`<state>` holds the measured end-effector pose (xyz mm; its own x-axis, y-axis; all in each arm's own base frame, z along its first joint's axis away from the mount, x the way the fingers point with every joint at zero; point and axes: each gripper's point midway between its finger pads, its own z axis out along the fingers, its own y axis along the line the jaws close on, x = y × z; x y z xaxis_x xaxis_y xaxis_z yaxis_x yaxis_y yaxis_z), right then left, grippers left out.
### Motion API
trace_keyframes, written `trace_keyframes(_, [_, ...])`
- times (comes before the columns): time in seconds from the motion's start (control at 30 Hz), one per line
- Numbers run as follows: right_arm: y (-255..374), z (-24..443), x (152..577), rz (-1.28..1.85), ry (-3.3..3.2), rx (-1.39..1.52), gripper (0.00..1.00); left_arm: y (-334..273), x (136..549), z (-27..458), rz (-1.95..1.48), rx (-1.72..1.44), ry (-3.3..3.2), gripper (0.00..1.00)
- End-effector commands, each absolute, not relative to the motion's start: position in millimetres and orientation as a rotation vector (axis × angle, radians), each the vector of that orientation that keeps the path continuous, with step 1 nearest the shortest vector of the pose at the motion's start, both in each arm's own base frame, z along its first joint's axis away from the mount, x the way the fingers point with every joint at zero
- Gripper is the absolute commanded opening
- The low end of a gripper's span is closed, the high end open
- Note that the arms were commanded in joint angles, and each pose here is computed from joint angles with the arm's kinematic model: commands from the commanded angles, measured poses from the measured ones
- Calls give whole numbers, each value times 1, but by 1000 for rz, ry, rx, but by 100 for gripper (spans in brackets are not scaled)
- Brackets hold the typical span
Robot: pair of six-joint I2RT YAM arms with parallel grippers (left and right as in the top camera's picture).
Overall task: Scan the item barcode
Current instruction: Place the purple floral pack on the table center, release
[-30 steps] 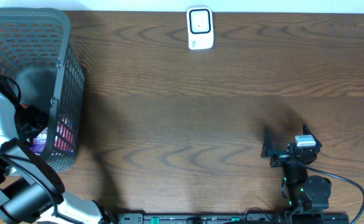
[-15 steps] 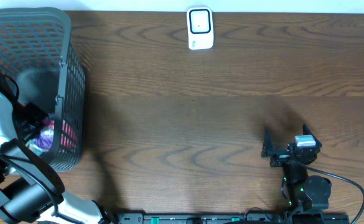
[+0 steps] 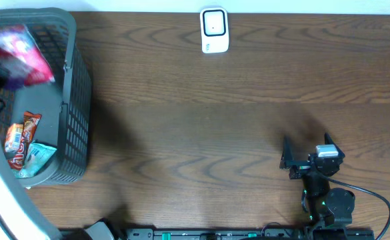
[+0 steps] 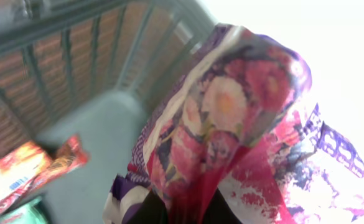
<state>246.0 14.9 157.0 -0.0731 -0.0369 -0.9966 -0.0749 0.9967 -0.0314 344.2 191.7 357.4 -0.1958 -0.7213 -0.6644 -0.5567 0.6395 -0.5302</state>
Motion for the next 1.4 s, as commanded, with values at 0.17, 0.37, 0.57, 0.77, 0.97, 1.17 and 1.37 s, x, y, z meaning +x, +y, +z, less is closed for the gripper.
trace_keyframes(0.17, [17, 156, 246, 31, 1645, -98, 99, 93, 360, 452, -614, -671, 1705, 7])
trace_keyframes(0.37, [17, 156, 246, 32, 1645, -98, 99, -20, 373, 467, -834, -313, 1770, 7])
trace_keyframes(0.57, [17, 156, 246, 32, 1645, -98, 99, -97, 371, 416, -804, -172, 1997, 7])
trace_keyframes(0.77, [17, 156, 246, 31, 1645, -98, 99, -142, 357, 330, -658, -166, 2325, 7])
trace_keyframes(0.97, [17, 156, 246, 32, 1645, -98, 99, -211, 357, 262, -674, -8, 2530, 7])
trace_keyframes(1.17, [17, 156, 246, 31, 1645, -98, 99, -229, 383, 199, -518, -285, 2615, 7])
trace_keyframes(1.37, [17, 156, 246, 32, 1645, -98, 99, -248, 392, 137, -434, -407, 2700, 8])
